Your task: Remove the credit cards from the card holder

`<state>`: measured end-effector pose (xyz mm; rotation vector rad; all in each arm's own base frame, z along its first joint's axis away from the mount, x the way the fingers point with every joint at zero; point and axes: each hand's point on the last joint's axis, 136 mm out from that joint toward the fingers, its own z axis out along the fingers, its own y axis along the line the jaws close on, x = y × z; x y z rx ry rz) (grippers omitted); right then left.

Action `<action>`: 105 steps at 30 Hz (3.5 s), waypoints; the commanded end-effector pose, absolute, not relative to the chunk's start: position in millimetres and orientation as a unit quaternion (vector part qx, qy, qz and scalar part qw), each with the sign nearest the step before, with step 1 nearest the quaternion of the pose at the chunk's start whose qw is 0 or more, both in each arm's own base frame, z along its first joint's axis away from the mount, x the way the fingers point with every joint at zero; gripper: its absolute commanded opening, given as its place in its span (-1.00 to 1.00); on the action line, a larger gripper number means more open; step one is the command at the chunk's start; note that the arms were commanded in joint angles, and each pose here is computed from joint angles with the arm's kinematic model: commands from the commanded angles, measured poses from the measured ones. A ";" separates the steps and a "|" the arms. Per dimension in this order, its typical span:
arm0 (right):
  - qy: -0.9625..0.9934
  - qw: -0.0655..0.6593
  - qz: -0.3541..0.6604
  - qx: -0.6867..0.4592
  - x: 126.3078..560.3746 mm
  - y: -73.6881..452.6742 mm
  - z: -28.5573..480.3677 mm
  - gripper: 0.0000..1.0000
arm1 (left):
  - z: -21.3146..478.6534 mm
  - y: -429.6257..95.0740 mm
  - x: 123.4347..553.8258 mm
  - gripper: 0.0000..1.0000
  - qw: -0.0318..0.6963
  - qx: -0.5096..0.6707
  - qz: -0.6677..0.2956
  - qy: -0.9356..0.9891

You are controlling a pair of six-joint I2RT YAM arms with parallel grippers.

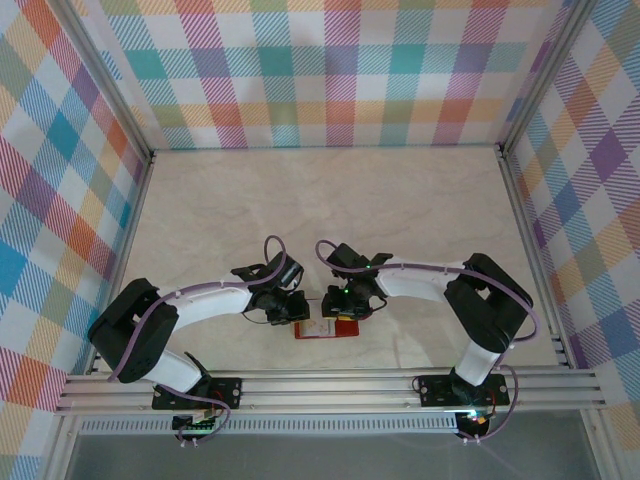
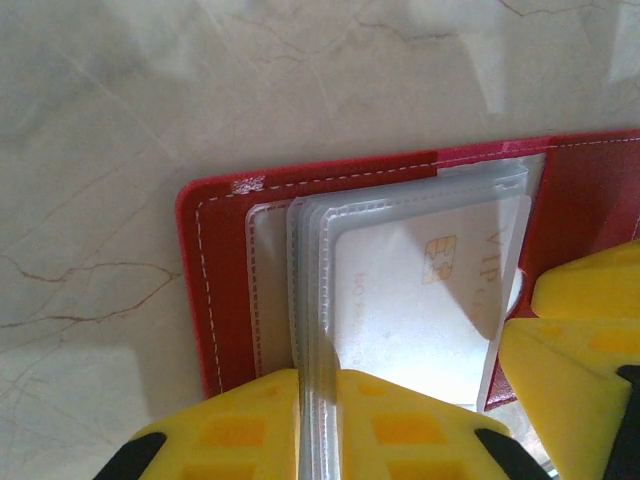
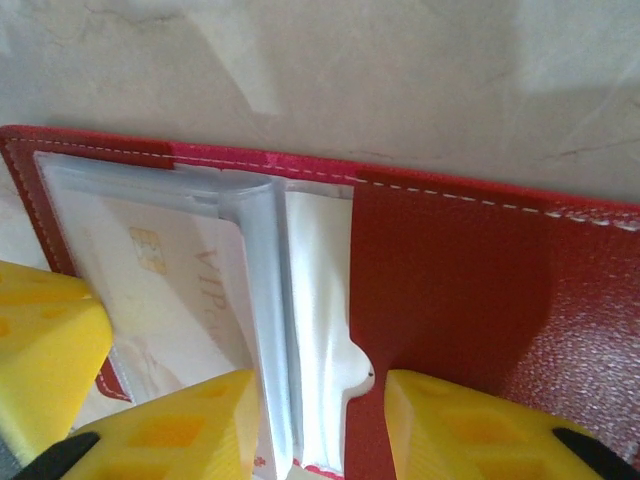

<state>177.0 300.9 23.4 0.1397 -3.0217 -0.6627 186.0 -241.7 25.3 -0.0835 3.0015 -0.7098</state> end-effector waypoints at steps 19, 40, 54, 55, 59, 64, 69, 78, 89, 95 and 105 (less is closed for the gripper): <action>-0.988 0.029 -0.143 0.051 168.0 297.0 1.7 -0.16 | 5.8 -222.0 170.7 -0.70 0.005 -0.029 -0.185 0.982; -0.977 -0.020 -0.205 0.053 173.9 302.0 41.4 -0.49 | 3.6 -220.6 170.8 -0.76 0.003 -0.028 -0.178 0.984; -0.961 0.000 -0.270 0.060 172.1 329.3 48.7 -0.48 | 4.0 -220.8 170.5 -0.79 0.003 -0.025 -0.179 0.983; -0.961 0.000 -0.271 0.061 172.2 330.4 47.8 -0.47 | 4.2 -221.1 170.7 -0.79 0.003 -0.025 -0.180 0.983; -0.959 0.007 -0.275 0.062 171.6 334.1 42.8 -0.43 | 4.0 -221.9 170.8 -0.79 0.003 -0.024 -0.181 0.983; -0.956 0.012 -0.287 0.063 171.5 339.7 40.8 -0.42 | 3.8 -221.9 170.8 -0.79 0.003 -0.022 -0.181 0.983; -0.960 0.018 -0.274 0.060 170.3 336.3 31.6 -0.33 | 3.6 -222.1 170.8 -0.79 0.003 -0.022 -0.181 0.983; -0.974 0.002 -0.219 0.052 172.9 313.6 32.2 -0.21 | 7.5 -221.2 172.6 -0.77 0.009 -0.022 -0.181 0.983; -0.966 -0.024 -0.251 0.056 176.7 318.4 59.9 -0.21 | 7.3 -218.9 172.7 -0.71 0.008 -0.022 -0.172 0.985; -0.963 -0.027 -0.264 0.049 178.1 310.5 63.1 -0.23 | 18.9 -221.5 176.7 -0.65 0.021 -0.019 -0.180 0.983; -0.949 -0.013 -0.311 0.044 178.7 302.7 51.6 -0.31 | 53.4 -234.9 185.3 -0.51 0.044 -0.014 -0.217 0.975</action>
